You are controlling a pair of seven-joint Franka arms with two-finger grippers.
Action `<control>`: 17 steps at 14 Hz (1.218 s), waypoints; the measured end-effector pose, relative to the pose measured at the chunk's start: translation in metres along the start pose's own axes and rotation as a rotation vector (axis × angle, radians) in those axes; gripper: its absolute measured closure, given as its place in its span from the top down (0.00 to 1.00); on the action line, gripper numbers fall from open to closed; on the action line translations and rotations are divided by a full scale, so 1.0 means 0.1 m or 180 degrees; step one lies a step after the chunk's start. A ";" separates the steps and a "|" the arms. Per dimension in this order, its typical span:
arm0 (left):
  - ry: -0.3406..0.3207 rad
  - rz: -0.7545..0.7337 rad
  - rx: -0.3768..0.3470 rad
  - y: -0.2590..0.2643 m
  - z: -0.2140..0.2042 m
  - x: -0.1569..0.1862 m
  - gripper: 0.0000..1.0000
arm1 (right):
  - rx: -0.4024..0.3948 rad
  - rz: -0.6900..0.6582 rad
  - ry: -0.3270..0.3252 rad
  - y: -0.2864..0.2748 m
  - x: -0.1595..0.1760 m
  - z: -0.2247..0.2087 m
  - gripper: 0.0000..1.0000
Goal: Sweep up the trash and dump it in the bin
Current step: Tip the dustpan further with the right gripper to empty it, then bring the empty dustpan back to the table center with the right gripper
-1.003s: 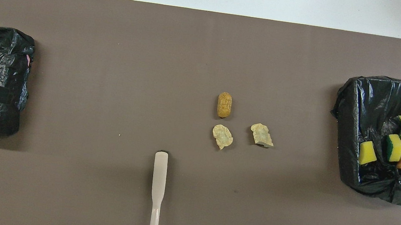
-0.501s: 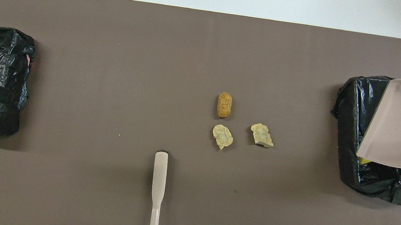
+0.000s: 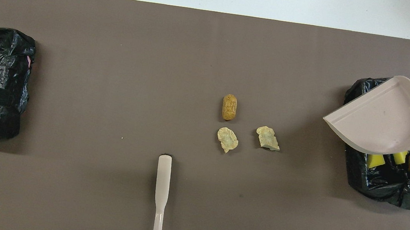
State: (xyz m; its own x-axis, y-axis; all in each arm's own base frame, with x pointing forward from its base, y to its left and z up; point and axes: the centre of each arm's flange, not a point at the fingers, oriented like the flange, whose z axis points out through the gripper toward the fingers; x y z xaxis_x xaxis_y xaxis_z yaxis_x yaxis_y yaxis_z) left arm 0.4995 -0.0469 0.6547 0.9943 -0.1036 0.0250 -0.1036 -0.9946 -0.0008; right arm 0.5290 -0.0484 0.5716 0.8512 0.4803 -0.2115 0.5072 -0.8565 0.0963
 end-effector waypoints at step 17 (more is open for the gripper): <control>0.0000 0.0000 0.0000 0.00 0.00 0.00 1.00 | 0.0756 0.1695 0.0413 -3.28 2.35 -0.04 0.31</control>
State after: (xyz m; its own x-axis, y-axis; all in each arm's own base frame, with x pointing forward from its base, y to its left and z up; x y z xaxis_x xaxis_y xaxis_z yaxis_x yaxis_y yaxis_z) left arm 0.4995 -0.0469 0.6547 0.9943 -0.1036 0.0249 -0.1036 -0.9946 -0.0008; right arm 0.5629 0.3460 0.4939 0.9972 -0.0204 -0.0718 -0.0252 -0.9974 -0.0669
